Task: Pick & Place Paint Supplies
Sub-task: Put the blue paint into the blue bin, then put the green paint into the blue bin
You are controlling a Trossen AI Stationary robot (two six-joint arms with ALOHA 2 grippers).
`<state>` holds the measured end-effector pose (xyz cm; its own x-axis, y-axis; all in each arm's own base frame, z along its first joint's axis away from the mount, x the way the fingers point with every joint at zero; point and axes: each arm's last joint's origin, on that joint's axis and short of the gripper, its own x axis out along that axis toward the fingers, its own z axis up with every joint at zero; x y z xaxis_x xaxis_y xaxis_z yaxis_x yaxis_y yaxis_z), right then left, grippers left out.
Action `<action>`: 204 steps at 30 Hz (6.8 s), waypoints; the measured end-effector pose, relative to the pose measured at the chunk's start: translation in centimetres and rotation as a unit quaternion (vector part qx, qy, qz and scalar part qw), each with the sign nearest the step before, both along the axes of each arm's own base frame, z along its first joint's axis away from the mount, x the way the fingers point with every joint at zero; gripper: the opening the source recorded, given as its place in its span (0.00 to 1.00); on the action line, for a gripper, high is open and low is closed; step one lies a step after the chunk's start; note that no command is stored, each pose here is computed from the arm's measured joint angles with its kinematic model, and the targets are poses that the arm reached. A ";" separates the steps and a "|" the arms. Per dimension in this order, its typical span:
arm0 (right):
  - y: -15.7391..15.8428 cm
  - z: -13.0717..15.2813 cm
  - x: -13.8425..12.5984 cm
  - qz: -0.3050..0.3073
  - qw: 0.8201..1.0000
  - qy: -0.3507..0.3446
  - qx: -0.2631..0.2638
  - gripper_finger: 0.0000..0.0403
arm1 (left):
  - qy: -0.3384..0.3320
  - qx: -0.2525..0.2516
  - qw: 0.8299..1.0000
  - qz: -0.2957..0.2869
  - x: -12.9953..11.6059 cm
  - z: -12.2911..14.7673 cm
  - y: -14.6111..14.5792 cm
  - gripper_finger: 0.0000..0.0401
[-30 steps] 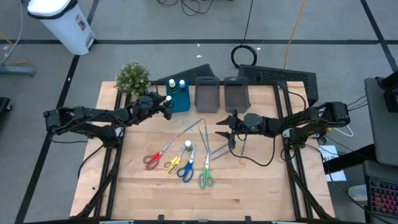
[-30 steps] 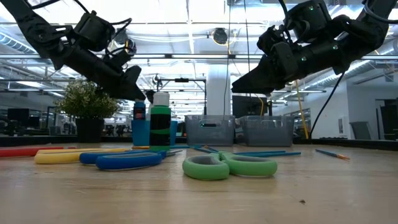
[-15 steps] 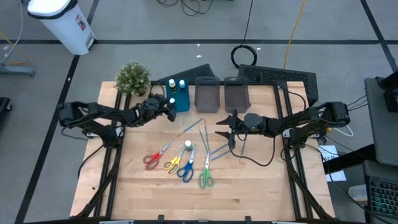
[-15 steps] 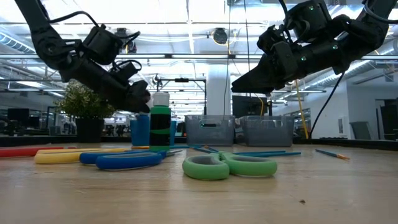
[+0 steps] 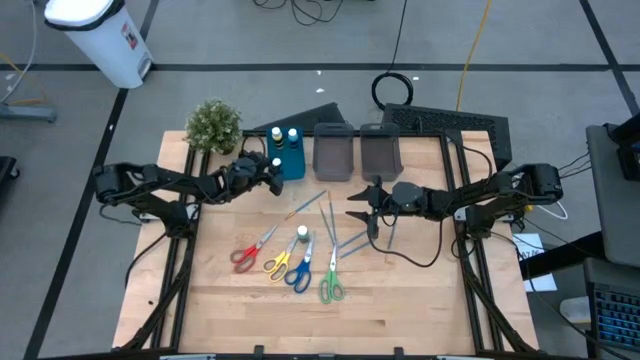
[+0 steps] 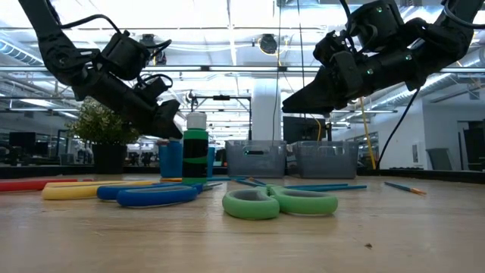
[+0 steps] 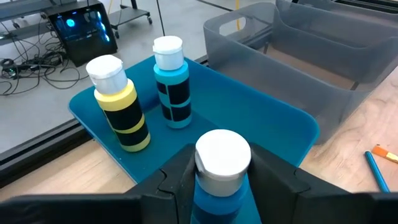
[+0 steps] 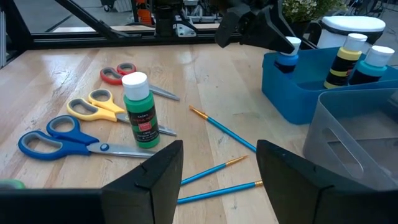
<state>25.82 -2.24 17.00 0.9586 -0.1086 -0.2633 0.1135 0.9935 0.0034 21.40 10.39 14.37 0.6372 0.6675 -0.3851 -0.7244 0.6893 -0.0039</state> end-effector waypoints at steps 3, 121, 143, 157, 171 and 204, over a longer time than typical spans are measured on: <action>0.0 0.0 0.0 0.000 1.000 0.001 0.000 0.49 | 0.002 -0.001 1.000 0.000 0.0 0.0 0.0 0.35; 0.0 0.0 0.0 0.000 1.000 0.002 0.000 0.49 | -0.232 0.101 0.795 -0.551 -0.2 9.0 -11.0 0.60; 0.0 0.0 0.0 0.000 1.000 0.002 0.000 0.49 | -0.255 0.027 0.862 -0.437 0.1 9.2 -10.8 0.60; 0.0 0.0 0.0 -0.001 1.000 0.002 0.001 0.49 | -0.006 -0.064 0.910 -0.409 4.2 13.5 -13.6 0.88; 0.0 0.0 0.0 -0.001 1.000 -0.002 0.002 0.49 | 0.176 -0.108 0.894 -0.398 8.3 15.8 -14.3 0.85; 0.0 0.0 0.0 -0.001 1.000 0.001 0.002 0.49 | 0.311 -0.119 0.876 -0.348 12.0 8.4 -13.6 0.74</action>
